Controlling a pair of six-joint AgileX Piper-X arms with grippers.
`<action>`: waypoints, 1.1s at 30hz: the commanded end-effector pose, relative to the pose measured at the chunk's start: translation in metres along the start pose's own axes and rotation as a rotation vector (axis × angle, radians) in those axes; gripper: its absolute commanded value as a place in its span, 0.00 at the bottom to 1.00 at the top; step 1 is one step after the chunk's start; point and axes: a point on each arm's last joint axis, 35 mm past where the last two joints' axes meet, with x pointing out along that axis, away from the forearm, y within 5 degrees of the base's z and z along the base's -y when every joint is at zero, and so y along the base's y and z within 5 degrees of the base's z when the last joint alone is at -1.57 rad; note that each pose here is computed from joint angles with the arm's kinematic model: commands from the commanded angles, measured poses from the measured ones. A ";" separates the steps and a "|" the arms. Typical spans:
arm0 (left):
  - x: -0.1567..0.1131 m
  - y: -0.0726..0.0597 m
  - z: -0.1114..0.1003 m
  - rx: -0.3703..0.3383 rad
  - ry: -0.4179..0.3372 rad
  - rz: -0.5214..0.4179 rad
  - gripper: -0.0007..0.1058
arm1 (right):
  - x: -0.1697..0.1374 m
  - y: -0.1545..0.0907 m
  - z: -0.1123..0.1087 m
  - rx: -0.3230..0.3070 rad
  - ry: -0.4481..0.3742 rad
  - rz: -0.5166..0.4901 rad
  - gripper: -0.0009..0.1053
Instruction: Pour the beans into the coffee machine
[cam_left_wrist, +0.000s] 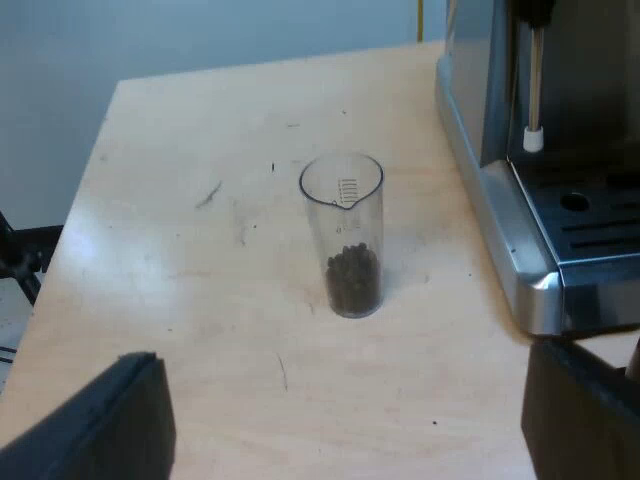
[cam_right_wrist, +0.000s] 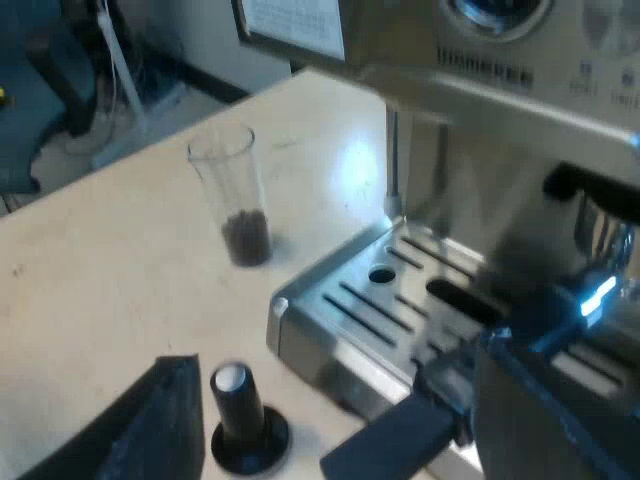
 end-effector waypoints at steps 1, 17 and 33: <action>0.005 -0.001 0.004 0.000 0.014 -0.027 0.69 | -0.001 -0.001 0.007 -0.017 -0.035 -0.006 0.57; 0.082 -0.007 0.030 -0.007 0.130 -0.088 0.95 | -0.001 -0.001 0.007 -0.017 -0.035 -0.006 0.57; 0.140 -0.001 -0.013 -0.003 0.065 -0.096 0.95 | -0.001 -0.001 0.007 -0.017 -0.035 -0.006 0.57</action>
